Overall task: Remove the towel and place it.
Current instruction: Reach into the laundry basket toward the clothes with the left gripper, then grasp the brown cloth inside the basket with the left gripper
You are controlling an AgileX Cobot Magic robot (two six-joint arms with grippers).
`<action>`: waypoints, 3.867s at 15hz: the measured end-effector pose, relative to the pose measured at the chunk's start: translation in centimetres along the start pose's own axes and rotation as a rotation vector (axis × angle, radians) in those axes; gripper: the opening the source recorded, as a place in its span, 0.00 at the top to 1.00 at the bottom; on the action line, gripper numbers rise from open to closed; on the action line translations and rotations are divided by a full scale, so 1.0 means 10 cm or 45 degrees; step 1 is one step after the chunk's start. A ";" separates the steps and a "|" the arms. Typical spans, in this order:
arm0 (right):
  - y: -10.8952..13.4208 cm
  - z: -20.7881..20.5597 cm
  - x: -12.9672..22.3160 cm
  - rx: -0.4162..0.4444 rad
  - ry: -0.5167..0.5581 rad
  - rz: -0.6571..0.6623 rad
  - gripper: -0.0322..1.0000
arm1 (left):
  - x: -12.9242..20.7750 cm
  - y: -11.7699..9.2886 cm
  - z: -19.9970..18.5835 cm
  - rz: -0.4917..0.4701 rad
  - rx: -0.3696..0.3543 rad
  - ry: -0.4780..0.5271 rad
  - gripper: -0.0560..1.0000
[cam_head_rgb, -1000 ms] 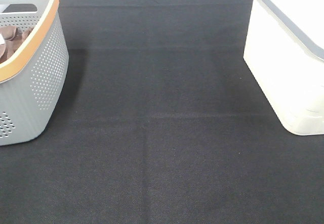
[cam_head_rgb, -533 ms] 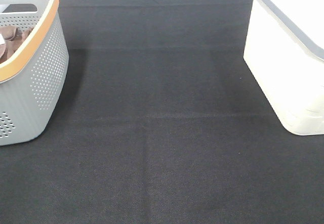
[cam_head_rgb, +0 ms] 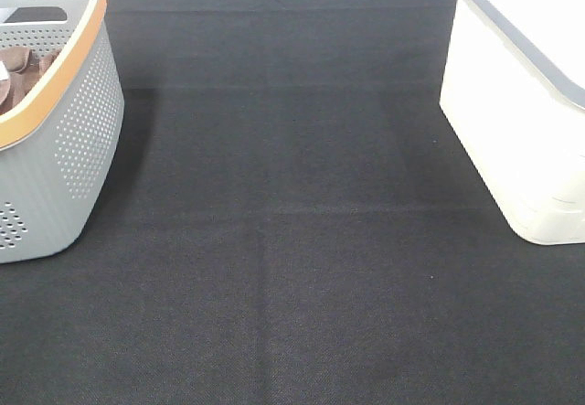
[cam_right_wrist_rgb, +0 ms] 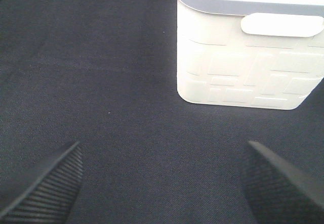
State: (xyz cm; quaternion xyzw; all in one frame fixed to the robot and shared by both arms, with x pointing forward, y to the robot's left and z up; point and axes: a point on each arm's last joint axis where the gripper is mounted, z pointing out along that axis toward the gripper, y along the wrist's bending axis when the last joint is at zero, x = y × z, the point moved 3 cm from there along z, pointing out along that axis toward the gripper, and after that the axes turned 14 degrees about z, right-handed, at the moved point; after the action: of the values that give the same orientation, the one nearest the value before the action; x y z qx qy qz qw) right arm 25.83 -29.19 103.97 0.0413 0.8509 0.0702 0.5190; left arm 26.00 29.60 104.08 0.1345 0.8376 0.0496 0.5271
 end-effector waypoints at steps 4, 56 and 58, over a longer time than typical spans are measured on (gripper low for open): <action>0.00 0.00 0.00 0.000 0.000 0.000 0.19 | 0.00 0.00 0.00 0.000 0.000 0.000 0.33; 0.01 0.00 0.00 -0.009 0.001 0.005 0.19 | -1.51 1.18 4.15 -0.317 -0.307 0.929 0.31; 0.01 0.00 0.00 -0.009 0.001 0.005 0.19 | -1.47 1.22 4.22 -0.325 -0.313 0.932 0.31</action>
State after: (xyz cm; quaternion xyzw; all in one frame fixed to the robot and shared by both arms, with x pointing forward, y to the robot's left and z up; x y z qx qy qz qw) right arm 25.82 -29.10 103.97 0.0411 0.8508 0.0742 0.5186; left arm 71.88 34.70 101.07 -0.0612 0.9677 0.1281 0.2081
